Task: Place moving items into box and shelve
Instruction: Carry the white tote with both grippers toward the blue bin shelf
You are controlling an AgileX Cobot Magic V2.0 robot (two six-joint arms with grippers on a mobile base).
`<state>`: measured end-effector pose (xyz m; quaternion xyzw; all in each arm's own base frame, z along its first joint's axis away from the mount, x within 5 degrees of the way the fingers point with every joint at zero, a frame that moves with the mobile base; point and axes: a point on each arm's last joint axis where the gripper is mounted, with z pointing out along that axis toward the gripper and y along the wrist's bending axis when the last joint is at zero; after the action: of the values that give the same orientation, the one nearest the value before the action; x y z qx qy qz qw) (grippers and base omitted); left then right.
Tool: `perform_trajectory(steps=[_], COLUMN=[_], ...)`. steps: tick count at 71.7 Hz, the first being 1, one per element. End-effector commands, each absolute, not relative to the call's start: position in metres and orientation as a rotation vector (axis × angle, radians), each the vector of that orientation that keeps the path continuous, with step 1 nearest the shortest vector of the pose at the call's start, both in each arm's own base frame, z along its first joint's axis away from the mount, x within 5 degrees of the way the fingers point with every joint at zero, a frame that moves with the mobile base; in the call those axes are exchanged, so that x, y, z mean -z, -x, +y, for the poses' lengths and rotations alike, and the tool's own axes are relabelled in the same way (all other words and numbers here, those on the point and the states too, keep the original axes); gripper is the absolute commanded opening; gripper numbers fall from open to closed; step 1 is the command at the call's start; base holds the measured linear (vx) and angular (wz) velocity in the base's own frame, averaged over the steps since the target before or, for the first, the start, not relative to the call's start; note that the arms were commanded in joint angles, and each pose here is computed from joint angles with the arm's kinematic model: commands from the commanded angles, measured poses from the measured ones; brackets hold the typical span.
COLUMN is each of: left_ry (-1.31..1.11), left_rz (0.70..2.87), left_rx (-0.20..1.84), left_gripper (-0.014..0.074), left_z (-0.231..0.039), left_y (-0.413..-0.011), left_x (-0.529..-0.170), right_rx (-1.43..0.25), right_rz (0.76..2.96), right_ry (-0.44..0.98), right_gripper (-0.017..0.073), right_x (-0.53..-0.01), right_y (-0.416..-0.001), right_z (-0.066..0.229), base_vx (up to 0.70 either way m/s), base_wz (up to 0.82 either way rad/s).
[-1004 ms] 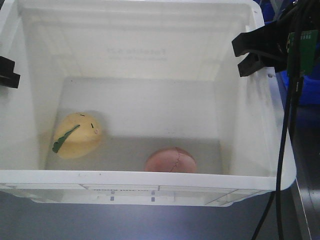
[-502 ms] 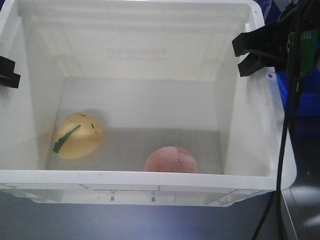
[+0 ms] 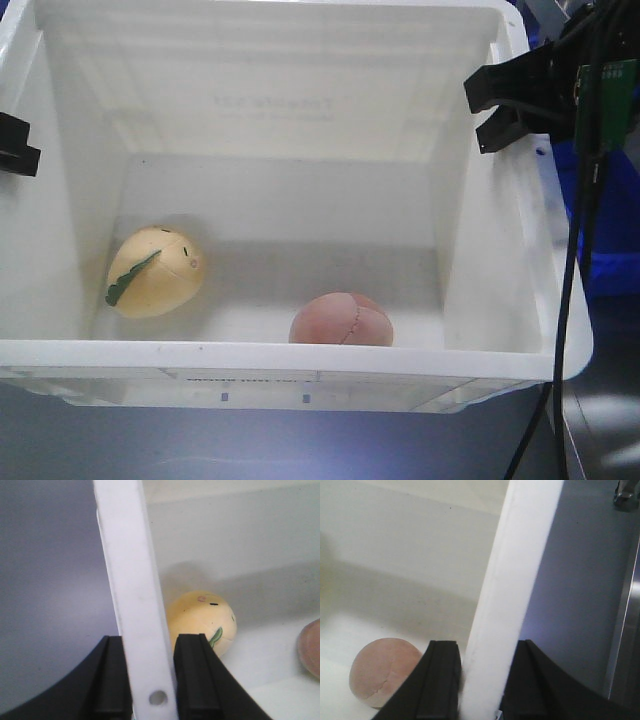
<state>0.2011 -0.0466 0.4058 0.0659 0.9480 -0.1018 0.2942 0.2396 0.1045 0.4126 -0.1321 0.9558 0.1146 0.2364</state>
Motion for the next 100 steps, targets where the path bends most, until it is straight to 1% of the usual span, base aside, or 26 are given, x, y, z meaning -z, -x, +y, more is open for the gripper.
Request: perform_trajectory(steps=[1,100], left_ry=[-0.168,-0.168], left_rz=[2.333,2.333], left_rx=[0.335,0.335], left_gripper=[-0.0017,-0.0017], left_z=[-0.0494,-0.0494], left_y=[-0.1985,-0.1985], left_x=[-0.4321,-0.4321], right_rx=[-0.381,-0.377], right_rz=[2.478,2.5], right_ry=[0.376,0.382], right_gripper=[-0.0012,-0.0012], right_x=[-0.4391,-0.4378], right_y=[-0.2303,-0.2287], right_z=[0.1042,0.1037], base_vx=[0.41,0.45], base_wz=[-0.01,0.01])
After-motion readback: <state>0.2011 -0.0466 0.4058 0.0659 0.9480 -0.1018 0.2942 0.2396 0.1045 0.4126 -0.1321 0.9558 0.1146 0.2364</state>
